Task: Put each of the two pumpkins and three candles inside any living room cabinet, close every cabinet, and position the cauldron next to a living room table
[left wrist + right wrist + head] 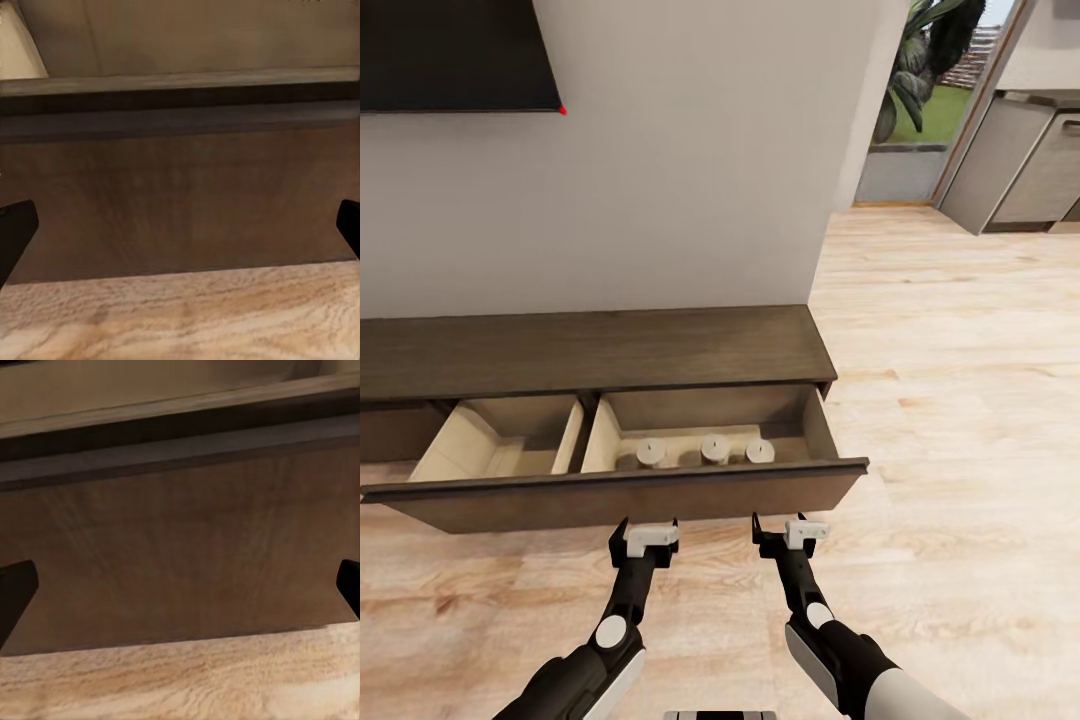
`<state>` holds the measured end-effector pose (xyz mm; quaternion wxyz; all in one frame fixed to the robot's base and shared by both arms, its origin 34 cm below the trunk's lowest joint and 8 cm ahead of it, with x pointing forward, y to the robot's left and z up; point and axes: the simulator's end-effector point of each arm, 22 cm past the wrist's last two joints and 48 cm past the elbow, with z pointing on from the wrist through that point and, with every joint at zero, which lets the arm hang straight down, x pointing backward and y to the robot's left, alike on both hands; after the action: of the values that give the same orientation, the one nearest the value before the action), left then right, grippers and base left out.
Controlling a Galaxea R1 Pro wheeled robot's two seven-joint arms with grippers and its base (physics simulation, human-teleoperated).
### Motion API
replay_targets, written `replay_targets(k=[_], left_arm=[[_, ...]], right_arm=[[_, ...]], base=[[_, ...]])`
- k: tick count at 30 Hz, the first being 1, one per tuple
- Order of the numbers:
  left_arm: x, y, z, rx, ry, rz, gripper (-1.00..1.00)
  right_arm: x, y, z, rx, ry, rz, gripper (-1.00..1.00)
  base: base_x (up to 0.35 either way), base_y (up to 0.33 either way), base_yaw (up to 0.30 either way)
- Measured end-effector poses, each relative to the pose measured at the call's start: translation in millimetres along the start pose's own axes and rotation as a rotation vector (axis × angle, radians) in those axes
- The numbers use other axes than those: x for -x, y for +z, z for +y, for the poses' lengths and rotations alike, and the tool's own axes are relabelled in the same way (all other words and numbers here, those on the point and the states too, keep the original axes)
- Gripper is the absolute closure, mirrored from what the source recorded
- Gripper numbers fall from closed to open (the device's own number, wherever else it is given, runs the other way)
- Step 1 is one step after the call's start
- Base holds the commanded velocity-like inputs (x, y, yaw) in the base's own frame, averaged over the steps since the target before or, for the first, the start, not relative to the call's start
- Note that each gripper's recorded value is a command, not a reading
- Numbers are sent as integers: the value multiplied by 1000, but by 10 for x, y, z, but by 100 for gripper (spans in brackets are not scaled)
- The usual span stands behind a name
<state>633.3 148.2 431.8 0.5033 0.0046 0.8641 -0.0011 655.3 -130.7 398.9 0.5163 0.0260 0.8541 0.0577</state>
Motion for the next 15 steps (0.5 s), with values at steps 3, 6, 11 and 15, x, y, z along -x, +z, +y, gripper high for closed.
replay_targets(k=[3, 6, 11, 15], left_arm=[[8, 1, -1, 0, -1, -1, -100], [-51, 22, 4, 0, 0, -2, -100], [-152, 56, 6, 1, 0, -3, -100], [-235, 83, 5, 1, 0, -3, -100]], right_arm=[[3, 2, 0, 0, 0, 0, -100], [-59, 19, -8, 0, 0, -1, -100], [-161, 49, -21, 0, 0, -1, -100], [-246, 71, -32, 0, 0, -1, -100]], base=[[3, 0, 0], [0, 0, 0], [0, 0, 0], [0, 0, 0]])
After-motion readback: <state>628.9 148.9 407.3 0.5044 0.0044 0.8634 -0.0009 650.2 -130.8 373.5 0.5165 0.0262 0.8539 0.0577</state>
